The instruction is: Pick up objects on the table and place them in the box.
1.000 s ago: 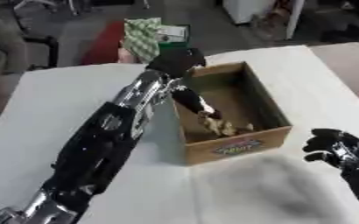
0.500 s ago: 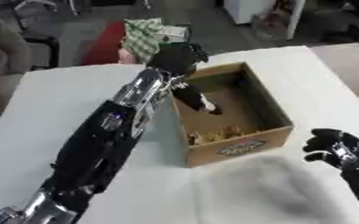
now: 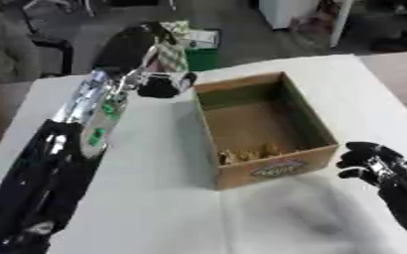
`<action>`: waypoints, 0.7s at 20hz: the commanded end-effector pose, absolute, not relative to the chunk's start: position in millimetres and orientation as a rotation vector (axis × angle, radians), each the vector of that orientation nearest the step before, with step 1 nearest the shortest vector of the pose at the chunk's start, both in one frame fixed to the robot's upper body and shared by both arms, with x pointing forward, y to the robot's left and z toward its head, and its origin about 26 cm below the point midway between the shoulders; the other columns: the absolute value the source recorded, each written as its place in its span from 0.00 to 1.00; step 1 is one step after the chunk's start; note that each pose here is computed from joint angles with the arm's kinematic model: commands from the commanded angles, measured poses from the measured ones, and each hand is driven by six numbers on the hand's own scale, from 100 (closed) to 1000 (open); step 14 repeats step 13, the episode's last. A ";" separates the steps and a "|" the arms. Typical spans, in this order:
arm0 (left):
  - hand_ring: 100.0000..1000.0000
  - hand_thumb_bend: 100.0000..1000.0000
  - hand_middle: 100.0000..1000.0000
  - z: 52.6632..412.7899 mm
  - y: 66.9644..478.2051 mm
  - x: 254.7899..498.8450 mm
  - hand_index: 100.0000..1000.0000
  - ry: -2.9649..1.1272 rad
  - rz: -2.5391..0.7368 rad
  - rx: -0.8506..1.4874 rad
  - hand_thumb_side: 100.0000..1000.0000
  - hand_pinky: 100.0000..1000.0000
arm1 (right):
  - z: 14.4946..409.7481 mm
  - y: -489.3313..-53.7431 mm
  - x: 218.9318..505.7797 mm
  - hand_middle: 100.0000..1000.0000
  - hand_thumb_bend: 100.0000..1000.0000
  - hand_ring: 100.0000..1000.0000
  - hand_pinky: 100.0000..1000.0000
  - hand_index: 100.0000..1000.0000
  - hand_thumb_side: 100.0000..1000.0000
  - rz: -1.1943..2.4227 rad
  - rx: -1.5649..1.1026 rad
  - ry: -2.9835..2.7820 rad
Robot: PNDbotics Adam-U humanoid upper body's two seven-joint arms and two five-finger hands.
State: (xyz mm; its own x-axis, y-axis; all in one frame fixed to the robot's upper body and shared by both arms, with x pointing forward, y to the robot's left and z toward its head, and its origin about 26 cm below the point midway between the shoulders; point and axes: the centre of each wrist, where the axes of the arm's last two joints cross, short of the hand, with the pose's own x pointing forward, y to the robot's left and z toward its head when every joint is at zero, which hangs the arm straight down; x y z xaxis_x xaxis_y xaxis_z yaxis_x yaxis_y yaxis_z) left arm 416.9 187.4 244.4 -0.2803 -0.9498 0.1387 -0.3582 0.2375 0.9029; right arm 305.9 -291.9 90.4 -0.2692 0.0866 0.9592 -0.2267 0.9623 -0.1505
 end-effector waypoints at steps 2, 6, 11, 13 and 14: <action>0.62 0.10 0.62 258.2 221.0 396.6 0.70 -1.844 -0.762 1.245 0.51 0.57 | 100.1 -296.9 306.1 0.56 0.00 0.64 0.59 0.73 0.53 0.297 0.078 -1.852; 0.59 0.00 0.60 240.7 233.3 373.9 0.67 -1.848 -0.563 1.196 0.56 0.55 | 102.7 -298.9 306.6 0.56 0.00 0.64 0.59 0.73 0.52 0.288 0.065 -1.863; 0.58 0.00 0.58 208.1 236.4 352.7 0.66 -1.788 -0.393 1.110 0.61 0.54 | 103.5 -299.3 306.8 0.56 0.00 0.64 0.59 0.73 0.52 0.286 0.060 -1.865; 0.57 0.00 0.57 197.8 233.0 343.4 0.66 -1.771 -0.343 1.074 0.62 0.53 | 101.8 -298.9 306.3 0.56 0.00 0.64 0.59 0.73 0.52 0.285 0.063 -1.858; 0.57 0.00 0.57 197.8 233.0 343.4 0.66 -1.771 -0.343 1.074 0.62 0.53 | 101.8 -298.9 306.3 0.56 0.00 0.64 0.59 0.73 0.52 0.285 0.063 -1.858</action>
